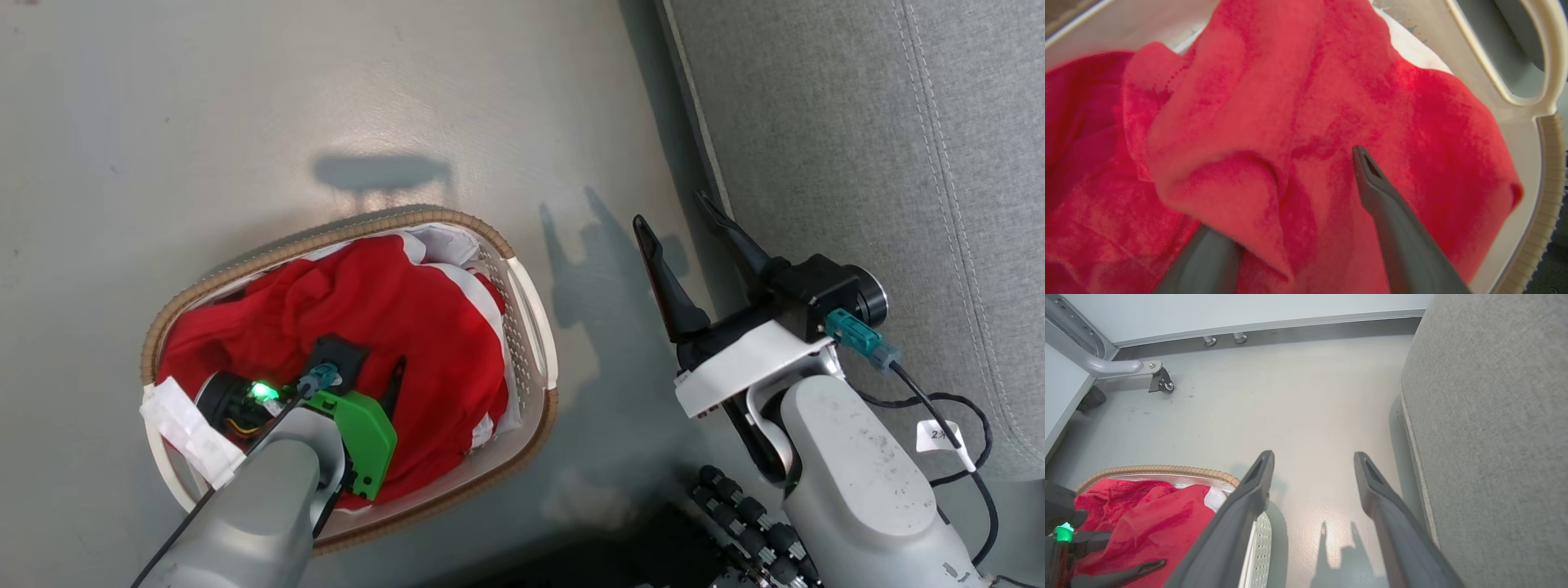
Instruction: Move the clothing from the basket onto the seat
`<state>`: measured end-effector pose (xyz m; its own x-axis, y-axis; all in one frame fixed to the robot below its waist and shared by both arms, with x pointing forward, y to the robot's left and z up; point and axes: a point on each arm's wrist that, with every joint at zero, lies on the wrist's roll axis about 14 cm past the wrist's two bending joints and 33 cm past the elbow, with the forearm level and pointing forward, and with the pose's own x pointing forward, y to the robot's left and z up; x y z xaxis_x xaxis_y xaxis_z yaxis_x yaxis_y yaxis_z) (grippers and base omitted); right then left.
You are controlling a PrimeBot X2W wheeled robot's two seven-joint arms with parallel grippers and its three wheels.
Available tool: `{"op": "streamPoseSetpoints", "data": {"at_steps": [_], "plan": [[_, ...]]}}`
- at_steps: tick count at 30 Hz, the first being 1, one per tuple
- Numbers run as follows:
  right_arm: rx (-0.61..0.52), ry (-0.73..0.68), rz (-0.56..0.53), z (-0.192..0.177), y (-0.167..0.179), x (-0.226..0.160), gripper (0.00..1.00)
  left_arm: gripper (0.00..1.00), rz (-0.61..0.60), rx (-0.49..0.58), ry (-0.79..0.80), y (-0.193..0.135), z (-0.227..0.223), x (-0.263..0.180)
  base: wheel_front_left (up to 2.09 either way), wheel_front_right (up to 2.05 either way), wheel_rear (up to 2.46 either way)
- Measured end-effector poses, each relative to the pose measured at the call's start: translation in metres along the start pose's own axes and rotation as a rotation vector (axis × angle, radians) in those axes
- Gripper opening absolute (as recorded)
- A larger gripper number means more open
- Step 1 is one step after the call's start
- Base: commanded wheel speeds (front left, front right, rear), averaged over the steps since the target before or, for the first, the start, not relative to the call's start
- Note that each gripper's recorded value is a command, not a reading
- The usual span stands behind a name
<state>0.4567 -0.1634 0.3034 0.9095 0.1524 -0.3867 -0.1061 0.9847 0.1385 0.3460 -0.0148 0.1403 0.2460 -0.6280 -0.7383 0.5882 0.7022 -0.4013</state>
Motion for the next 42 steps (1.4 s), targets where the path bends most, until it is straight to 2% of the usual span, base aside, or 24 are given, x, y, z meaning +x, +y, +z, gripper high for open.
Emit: {"op": "streamPoseSetpoints", "data": {"at_steps": [13,15,16,23,37,42], "plan": [[0.021,0.023,-0.021,-0.009,-0.007,-0.003,1.0,0.99,-0.04,0.037,0.041,0.0,-0.008,0.011,0.0,0.0,0.0],[0.023,0.023,-0.024,-0.008,-0.007,-0.004,1.0,0.04,-0.035,0.043,0.048,0.002,-0.009,0.01,0.0,0.0,0.0],[0.025,0.019,-0.026,-0.007,-0.008,-0.004,1.0,0.0,-0.033,0.047,0.045,0.003,-0.007,0.009,0.0,0.0,0.0],[0.022,-0.011,-0.038,0.008,-0.01,-0.011,1.0,0.0,-0.022,0.044,-0.023,-0.001,0.018,0.001,0.0,0.0,0.0],[0.052,-0.096,-0.078,0.043,-0.009,-0.054,1.0,0.0,0.017,0.057,-0.126,-0.03,0.039,-0.054,0.0,0.0,0.0],[0.061,-0.119,-0.073,0.05,-0.003,-0.07,1.0,0.0,0.076,0.054,-0.197,-0.032,0.052,-0.077,0.0,0.0,0.0]]}}
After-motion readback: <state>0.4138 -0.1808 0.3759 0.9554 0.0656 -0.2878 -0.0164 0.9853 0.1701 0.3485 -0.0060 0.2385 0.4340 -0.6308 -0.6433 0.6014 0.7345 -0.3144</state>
